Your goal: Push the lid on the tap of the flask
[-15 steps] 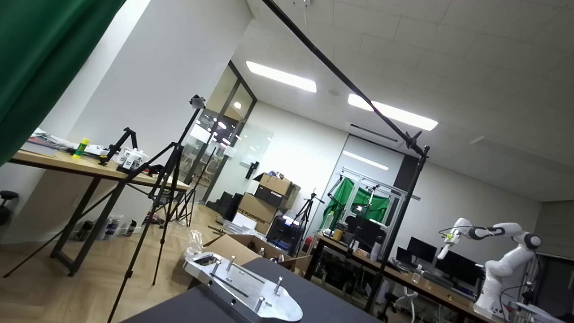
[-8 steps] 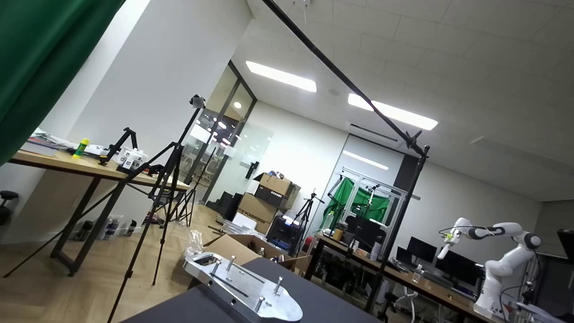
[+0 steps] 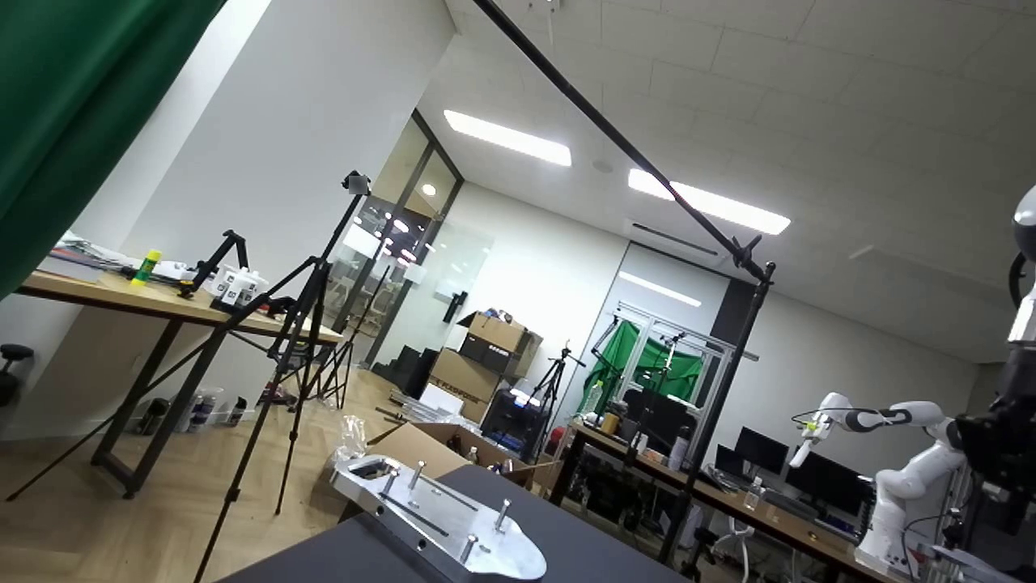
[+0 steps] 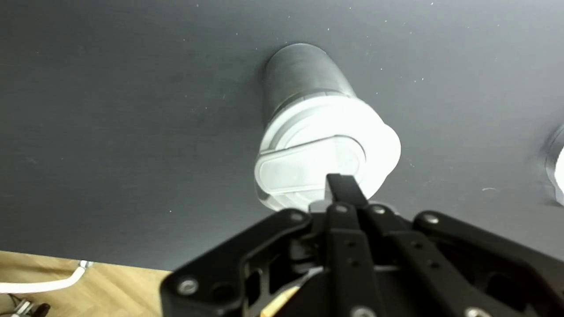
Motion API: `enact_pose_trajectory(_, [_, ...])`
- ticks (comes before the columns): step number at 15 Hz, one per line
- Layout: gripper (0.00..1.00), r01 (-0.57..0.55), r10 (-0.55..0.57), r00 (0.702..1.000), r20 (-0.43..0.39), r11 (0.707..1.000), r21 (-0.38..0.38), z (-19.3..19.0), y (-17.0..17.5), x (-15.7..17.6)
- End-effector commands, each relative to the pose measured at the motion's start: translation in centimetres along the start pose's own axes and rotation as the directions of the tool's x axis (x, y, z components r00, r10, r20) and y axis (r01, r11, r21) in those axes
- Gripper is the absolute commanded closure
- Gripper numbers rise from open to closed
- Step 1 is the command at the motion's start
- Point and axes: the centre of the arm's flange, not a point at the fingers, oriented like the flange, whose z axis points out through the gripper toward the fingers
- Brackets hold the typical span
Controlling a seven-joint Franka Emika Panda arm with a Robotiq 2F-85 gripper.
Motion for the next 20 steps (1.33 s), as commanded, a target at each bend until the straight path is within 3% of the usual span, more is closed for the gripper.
enact_pose_trajectory(1, [1.0, 0.0, 0.0, 1.0, 0.003, 1.0, 0.021, 1.2, -0.4, 0.3])
enact_pose_trajectory(12, [1.0, 0.001, -0.002, 0.999, 0.036, 1.0, 0.022, 4.3, -0.6, 0.2])
enact_pose_trajectory(20, [1.0, 0.032, -0.03, 0.998, 0.055, 0.999, -0.021, 6.0, -1.1, -0.1])
